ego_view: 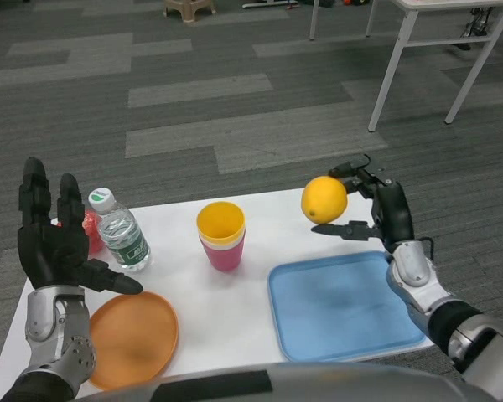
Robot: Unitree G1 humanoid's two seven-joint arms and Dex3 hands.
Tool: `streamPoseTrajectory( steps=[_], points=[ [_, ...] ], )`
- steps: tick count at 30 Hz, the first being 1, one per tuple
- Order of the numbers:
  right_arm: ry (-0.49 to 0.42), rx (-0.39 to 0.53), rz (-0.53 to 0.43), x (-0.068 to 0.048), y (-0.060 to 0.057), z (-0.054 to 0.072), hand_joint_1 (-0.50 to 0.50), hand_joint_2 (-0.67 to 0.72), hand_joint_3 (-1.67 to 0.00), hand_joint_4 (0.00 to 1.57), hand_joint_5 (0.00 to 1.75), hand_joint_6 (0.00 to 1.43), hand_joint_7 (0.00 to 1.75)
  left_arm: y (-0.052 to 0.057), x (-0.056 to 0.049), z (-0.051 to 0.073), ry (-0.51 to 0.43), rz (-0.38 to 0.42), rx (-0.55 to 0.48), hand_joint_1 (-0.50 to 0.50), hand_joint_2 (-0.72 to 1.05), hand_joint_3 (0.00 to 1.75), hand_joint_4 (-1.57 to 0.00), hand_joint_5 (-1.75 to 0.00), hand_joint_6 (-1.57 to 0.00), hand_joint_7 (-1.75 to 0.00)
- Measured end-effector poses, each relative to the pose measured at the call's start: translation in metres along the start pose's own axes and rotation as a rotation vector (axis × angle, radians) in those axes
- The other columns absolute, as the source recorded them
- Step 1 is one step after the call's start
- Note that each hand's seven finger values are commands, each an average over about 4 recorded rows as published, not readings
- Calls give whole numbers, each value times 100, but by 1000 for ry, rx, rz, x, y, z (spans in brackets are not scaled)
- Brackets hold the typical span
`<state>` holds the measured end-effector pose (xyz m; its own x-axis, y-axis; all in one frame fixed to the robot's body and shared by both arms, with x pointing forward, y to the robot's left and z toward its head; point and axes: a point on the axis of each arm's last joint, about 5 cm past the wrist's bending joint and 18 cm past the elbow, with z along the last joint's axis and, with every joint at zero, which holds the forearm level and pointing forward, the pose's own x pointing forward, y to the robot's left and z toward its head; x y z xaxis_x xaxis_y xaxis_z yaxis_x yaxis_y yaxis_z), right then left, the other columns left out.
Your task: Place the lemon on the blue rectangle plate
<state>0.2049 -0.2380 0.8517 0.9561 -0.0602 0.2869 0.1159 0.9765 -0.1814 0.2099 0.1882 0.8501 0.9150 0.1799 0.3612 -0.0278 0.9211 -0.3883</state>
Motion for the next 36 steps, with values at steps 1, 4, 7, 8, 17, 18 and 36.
streamPoseTrajectory(
  steps=[1,4,7,8,17,18,36],
  points=[
    [9,-6,10,-4,-2,-1,-46,-48,-8,96,145,91,119,0,0,0,-1,1,0,-50,-72,9,0,0,0,0],
    [35,-25,50,-17,-11,-2,-46,-48,-8,93,145,89,119,0,0,0,-4,4,-3,-50,-72,9,0,0,0,0],
    [71,-53,86,-31,-20,-3,-46,-48,-6,91,145,85,119,0,0,0,-6,8,-3,-50,-72,9,0,0,0,0],
    [83,-60,92,-36,-22,-4,-46,-48,-6,90,145,84,119,0,0,0,-6,8,-3,-50,-72,9,0,0,0,0],
    [181,-116,180,-67,-35,-8,-42,-41,-8,88,150,79,117,0,0,0,-5,9,-2,-50,-72,9,0,0,0,0],
    [194,-119,201,-70,-34,-9,-42,-41,-8,88,153,77,115,0,0,0,-4,9,-2,-50,-72,9,0,0,0,0],
    [277,-149,296,-83,-38,-16,-41,-15,-8,3,10,1,10,2,-1,-2,11,17,7,-50,-72,9,0,0,0,0]
  ],
)
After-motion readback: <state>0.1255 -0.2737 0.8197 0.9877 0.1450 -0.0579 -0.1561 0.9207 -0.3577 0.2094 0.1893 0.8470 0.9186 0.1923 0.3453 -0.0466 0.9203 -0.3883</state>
